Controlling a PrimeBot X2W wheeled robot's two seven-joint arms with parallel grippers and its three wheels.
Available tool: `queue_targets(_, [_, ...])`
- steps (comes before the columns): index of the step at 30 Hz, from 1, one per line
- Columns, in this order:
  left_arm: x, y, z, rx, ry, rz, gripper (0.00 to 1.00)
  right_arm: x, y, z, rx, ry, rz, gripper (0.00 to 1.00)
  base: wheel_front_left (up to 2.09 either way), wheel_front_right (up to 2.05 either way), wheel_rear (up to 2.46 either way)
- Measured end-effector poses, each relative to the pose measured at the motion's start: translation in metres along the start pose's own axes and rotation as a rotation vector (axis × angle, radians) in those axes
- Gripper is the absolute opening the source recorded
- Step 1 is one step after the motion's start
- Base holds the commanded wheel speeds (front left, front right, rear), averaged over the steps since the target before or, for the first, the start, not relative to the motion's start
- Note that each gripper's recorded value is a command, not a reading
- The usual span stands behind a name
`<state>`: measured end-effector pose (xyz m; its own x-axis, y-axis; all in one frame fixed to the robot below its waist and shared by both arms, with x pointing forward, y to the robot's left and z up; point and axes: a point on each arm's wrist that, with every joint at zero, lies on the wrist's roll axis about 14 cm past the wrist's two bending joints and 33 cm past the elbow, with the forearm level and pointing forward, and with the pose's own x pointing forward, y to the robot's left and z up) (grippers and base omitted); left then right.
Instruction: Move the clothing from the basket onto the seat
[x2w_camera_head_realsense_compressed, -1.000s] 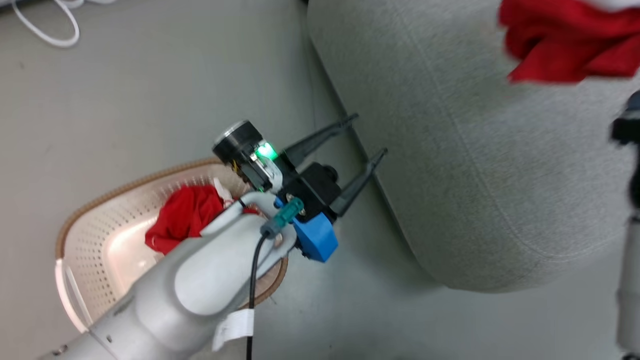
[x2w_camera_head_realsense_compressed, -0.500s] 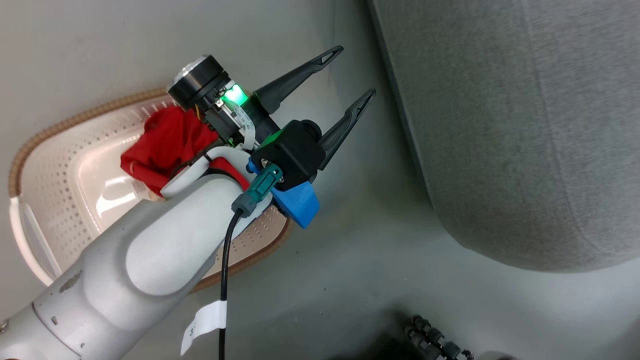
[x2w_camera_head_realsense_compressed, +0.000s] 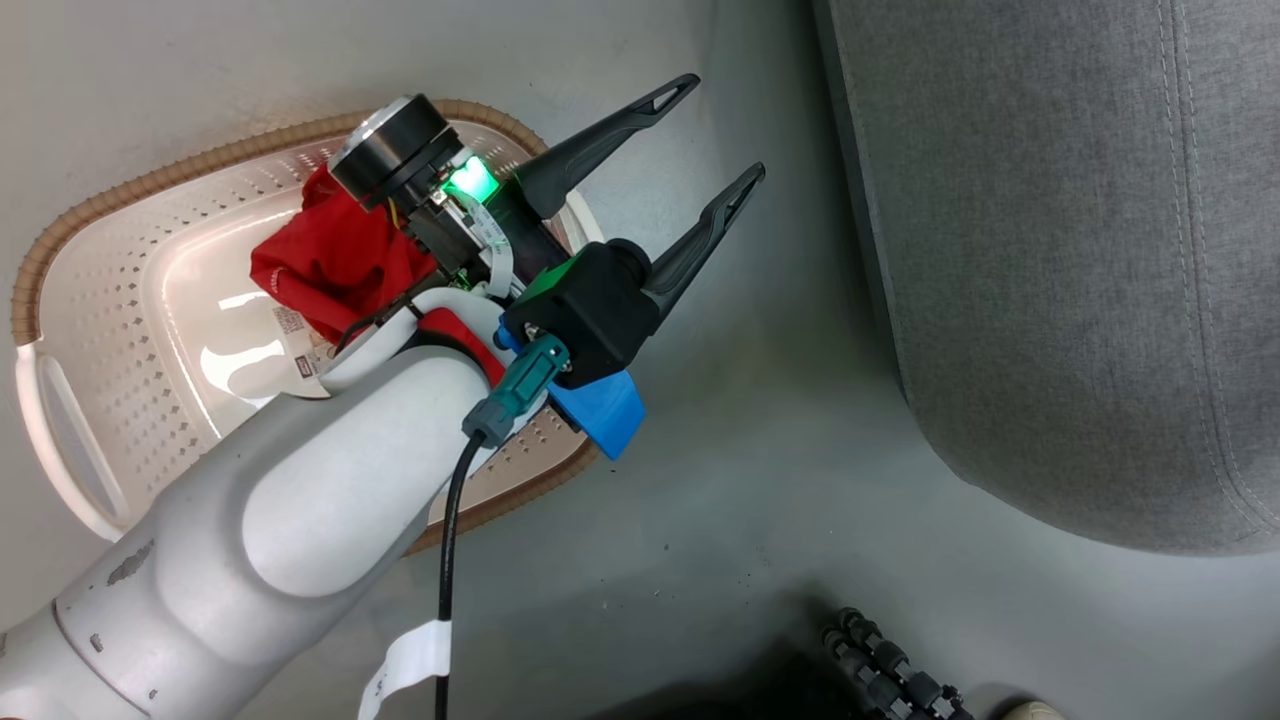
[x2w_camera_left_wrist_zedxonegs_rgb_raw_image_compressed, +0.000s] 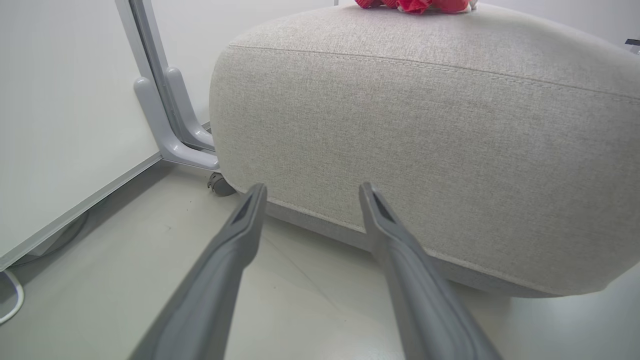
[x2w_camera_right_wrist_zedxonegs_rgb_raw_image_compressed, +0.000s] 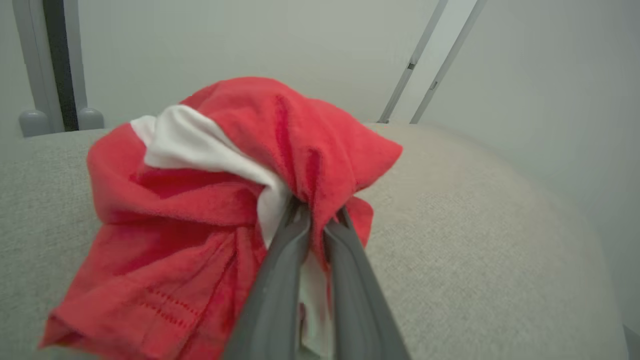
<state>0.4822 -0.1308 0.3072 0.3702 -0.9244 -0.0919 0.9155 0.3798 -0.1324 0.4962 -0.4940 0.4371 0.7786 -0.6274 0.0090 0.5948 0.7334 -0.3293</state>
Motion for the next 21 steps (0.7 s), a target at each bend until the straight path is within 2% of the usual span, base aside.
queue_targets(6, [-0.001,0.004,0.005,0.011,-0.005,0.012,1.00,-0.012,0.009,-0.035,0.032,0.112,0.008,0.00,0.00,0.00,0.00])
queue_targets(7, [-0.002,0.004,0.005,0.010,-0.005,0.013,1.00,-0.014,0.010,-0.041,0.042,0.130,0.007,0.20,0.00,0.00,0.00])
queue_targets(8, [-0.002,0.004,0.006,0.011,-0.006,0.013,1.00,-0.015,0.010,-0.043,0.047,0.138,0.006,0.62,0.00,0.00,0.00])
queue_targets(9, [-0.002,0.004,0.007,0.013,-0.008,0.013,1.00,-0.015,0.009,-0.042,0.048,0.137,0.005,1.00,0.00,0.00,0.00])
queue_targets(15, [-0.001,0.001,0.019,0.026,-0.027,0.018,1.00,-0.029,-0.001,-0.027,0.074,0.098,-0.012,1.00,0.00,0.00,0.00])
queue_targets(21, [-0.003,-0.008,0.046,0.040,-0.064,0.028,1.00,-0.056,-0.020,0.007,0.061,0.016,-0.009,1.00,0.00,0.00,0.00])
